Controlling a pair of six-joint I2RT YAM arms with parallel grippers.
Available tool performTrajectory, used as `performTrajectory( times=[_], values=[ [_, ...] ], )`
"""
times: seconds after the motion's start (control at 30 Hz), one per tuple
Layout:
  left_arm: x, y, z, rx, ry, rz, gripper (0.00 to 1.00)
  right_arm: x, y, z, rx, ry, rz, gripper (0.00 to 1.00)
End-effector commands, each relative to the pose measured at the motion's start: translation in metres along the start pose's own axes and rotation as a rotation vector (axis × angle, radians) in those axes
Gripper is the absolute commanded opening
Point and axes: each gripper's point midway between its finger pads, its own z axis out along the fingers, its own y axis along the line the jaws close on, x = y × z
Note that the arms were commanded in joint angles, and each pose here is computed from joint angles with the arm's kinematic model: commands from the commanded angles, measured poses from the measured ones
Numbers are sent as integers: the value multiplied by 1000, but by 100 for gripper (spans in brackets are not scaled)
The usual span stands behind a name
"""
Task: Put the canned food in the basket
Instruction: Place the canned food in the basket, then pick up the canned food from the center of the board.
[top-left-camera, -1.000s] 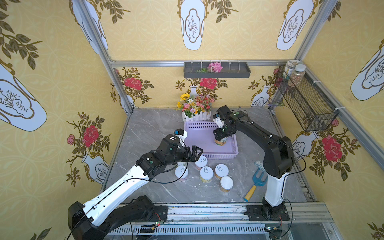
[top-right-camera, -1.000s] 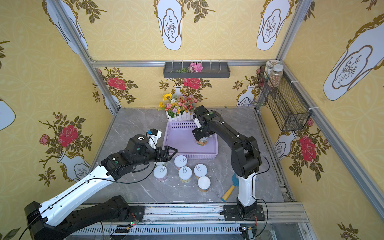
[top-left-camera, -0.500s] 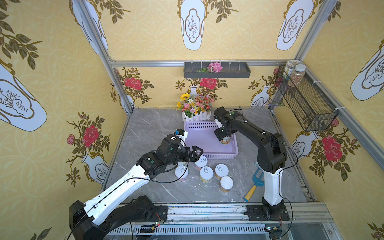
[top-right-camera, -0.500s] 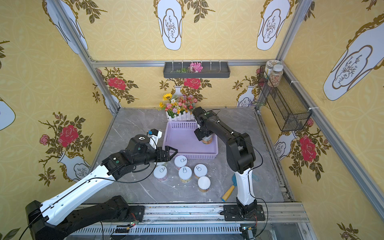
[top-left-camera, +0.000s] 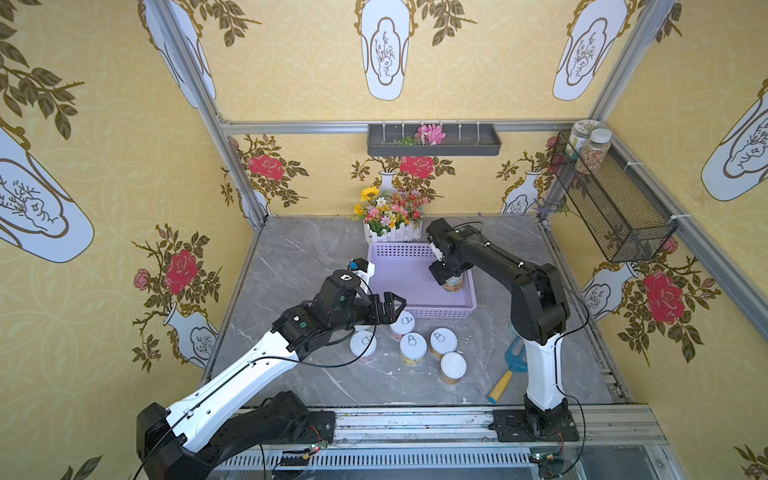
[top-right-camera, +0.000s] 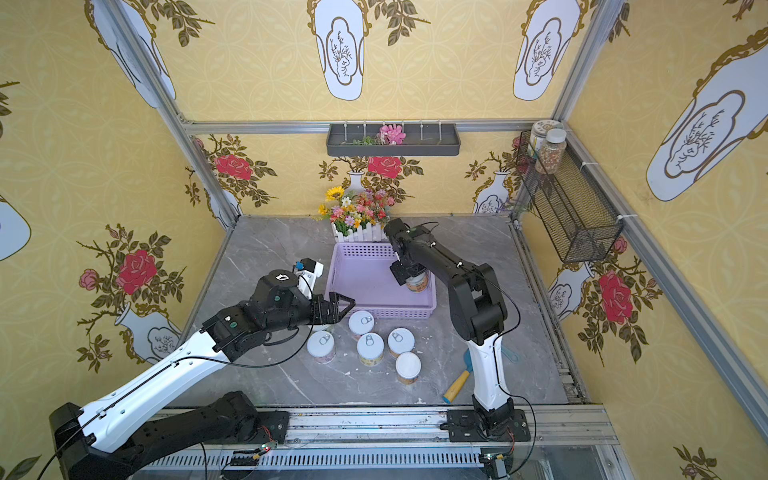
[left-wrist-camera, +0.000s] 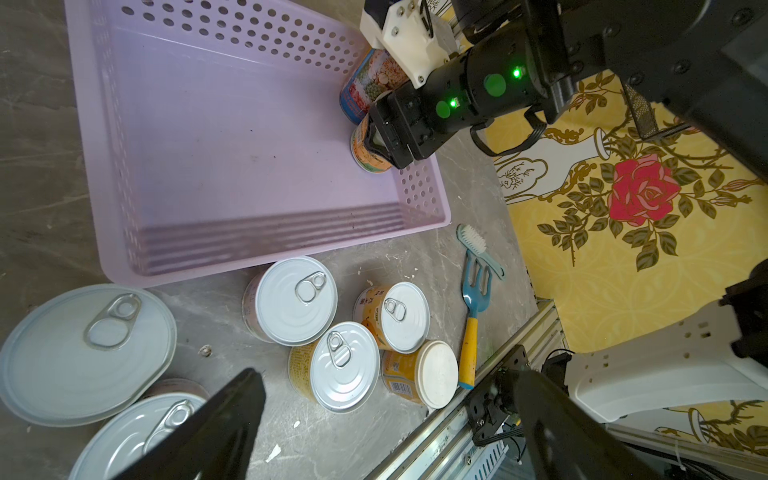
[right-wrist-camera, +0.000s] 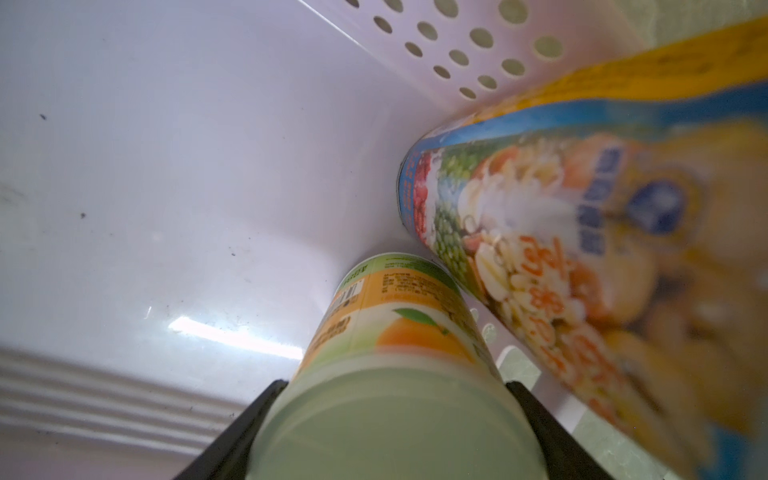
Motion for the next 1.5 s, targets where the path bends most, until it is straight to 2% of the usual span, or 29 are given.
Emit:
performTrajectory(
  times=[0.0, 0.13, 0.4, 0.57, 0.97, 1.2, 1.47],
  values=[
    [0, 1, 1, 3, -2, 0, 100, -4, -10, 5, 62, -10, 22, 81],
    [1, 1, 0, 1, -5, -3, 100, -3, -15, 10, 100, 1, 25, 90],
    [2, 3, 1, -4, 0, -4, 100, -3, -16, 11, 106, 4, 33, 99],
    [2, 6, 4, -22, 4, -1, 100, -2, -12, 2, 79, -6, 44, 97],
    [9, 20, 24, -199, 42, 55, 100, 15, 4, -50, -20, -103, 149, 97],
    [30, 5, 39, -204, 110, 121, 100, 52, 18, -91, -93, -146, 292, 97],
    [85, -14, 45, -52, 214, 93, 100, 121, 64, -115, -141, -90, 383, 97]
  ],
)
